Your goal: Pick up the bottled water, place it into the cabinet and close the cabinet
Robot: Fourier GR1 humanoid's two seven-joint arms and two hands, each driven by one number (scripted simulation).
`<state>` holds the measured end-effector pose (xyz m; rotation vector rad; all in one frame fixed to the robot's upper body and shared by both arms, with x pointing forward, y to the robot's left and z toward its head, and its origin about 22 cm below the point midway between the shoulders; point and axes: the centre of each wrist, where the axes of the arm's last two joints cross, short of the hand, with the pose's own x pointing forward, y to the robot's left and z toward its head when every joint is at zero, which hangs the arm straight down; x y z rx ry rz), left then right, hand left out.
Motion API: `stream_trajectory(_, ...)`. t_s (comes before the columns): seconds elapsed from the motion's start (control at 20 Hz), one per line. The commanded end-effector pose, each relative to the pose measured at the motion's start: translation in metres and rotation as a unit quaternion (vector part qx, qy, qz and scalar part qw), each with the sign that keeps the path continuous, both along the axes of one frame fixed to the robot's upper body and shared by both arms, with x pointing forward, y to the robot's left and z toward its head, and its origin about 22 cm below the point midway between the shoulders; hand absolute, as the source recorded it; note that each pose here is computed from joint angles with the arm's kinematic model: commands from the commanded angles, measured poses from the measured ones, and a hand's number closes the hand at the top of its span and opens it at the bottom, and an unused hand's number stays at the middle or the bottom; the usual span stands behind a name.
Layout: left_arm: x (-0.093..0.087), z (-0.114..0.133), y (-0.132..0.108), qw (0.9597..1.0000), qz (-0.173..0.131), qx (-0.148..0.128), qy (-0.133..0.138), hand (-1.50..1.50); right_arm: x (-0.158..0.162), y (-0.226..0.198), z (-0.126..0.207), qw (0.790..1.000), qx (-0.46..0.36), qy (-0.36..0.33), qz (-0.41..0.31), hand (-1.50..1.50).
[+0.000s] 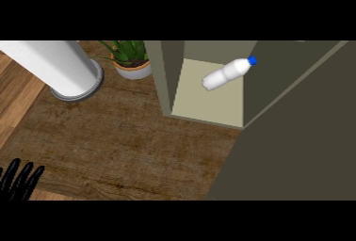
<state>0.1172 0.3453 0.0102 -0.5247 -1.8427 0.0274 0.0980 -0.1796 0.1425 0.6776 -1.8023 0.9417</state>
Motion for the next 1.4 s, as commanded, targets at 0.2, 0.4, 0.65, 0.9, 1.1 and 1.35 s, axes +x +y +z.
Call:
stream_trajectory(0.2, 0.003, 0.005, 0.014, 1.0000, -0.003, 0.005, -0.005, -1.50, 0.021, 0.032, -0.009, 0.998, -0.002, 0.060, 0.001, 1.50)
stream_trajectory(0.4, 0.008, 0.012, 0.019, 0.9999, 0.002, 0.002, -0.010, -1.50, 0.034, 0.046, -0.011, 0.995, 0.013, 0.094, -0.004, 1.50)
stream_trajectory(0.65, 0.007, 0.018, 0.024, 0.9998, -0.003, 0.011, -0.014, -1.50, 0.052, 0.058, -0.019, 0.987, 0.044, 0.156, -0.003, 1.50)
stream_trajectory(0.9, 0.010, 0.020, 0.033, 0.9998, 0.005, 0.010, -0.013, -1.50, 0.080, 0.068, -0.022, 0.977, 0.071, 0.199, 0.038, 1.50)
stream_trajectory(1.1, 0.002, 0.016, 0.037, 0.9999, 0.013, 0.003, -0.007, -1.50, 0.128, 0.058, -0.023, 0.974, 0.079, 0.212, -0.027, 1.50)
stream_trajectory(1.35, -0.001, 0.015, 0.041, 0.9997, 0.022, 0.006, -0.002, -1.50, 0.189, 0.081, -0.016, 0.968, 0.080, 0.196, -0.132, 1.50)
